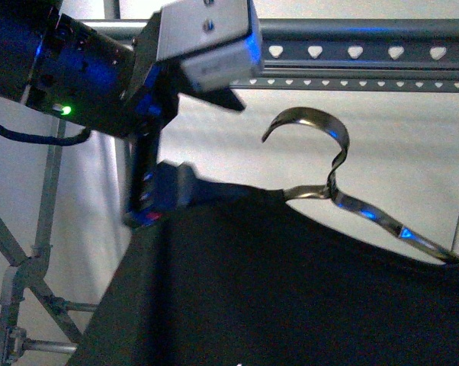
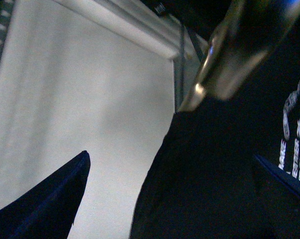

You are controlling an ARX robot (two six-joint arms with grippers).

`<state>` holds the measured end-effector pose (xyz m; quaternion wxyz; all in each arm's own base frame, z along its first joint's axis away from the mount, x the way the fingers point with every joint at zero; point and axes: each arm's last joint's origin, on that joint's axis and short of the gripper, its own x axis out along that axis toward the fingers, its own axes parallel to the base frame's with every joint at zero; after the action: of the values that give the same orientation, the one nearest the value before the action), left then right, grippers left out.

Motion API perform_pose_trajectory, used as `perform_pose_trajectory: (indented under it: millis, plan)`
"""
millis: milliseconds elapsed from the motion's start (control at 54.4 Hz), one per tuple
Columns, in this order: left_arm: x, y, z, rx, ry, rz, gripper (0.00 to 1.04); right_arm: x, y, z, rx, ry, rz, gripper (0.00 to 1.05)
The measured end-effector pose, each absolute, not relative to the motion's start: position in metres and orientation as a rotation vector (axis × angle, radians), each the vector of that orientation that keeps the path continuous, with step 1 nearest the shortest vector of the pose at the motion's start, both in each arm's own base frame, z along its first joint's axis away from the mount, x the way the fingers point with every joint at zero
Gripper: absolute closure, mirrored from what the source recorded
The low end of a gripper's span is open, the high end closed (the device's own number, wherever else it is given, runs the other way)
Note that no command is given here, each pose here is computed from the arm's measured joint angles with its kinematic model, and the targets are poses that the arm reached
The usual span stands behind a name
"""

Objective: Hang clothes on hanger

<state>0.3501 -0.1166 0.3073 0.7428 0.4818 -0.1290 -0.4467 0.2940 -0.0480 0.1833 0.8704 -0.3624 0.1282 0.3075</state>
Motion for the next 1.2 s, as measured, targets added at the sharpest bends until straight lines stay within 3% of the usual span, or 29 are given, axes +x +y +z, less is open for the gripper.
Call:
perform_pose_trajectory:
  millis: [74, 184, 276, 460, 552, 662, 754, 1103, 1195]
  plan:
    - [0.354, -0.115, 0.3, 0.836, -0.349, -0.895, 0.06, 0.284, -0.055, 0.192, -0.683, 0.262, 0.61, 0.95]
    - [0.356, -0.102, 0.323, 0.179, -0.473, -0.752, 0.07, 0.256, -0.065, 0.22, -0.478, 0.276, 0.526, 0.95]
    - [0.348, -0.093, 0.347, -0.16, -0.429, -0.755, 0.07, 0.241, -0.069, 0.238, -0.339, 0.309, 0.471, 0.95]
    - [0.348, -0.09, 0.354, -0.402, -0.253, -0.668, 0.07, 0.245, -0.071, 0.281, -0.115, 0.353, 0.389, 0.95]
    - [0.345, -0.089, 0.351, -0.404, -0.252, -0.65, 0.07, 0.261, -0.074, 0.293, -0.001, 0.397, 0.332, 0.95]
    - [0.315, -0.08, 0.348, -0.258, -0.091, -0.198, 0.26, 0.287, -0.08, 0.303, 0.114, 0.432, 0.265, 0.95]
    - [0.282, -0.063, 0.331, -0.127, -0.04, -0.039, 0.4, 0.306, -0.083, 0.305, 0.175, 0.454, 0.232, 0.95]
    - [0.22, -0.028, 0.249, -0.014, 0.009, -0.009, 0.99, 0.333, -0.077, 0.295, 0.226, 0.525, 0.204, 0.95]
    - [0.207, -0.023, 0.237, -0.008, 0.001, -0.007, 1.01, 0.331, -0.072, 0.282, 0.23, 0.533, 0.211, 0.95]
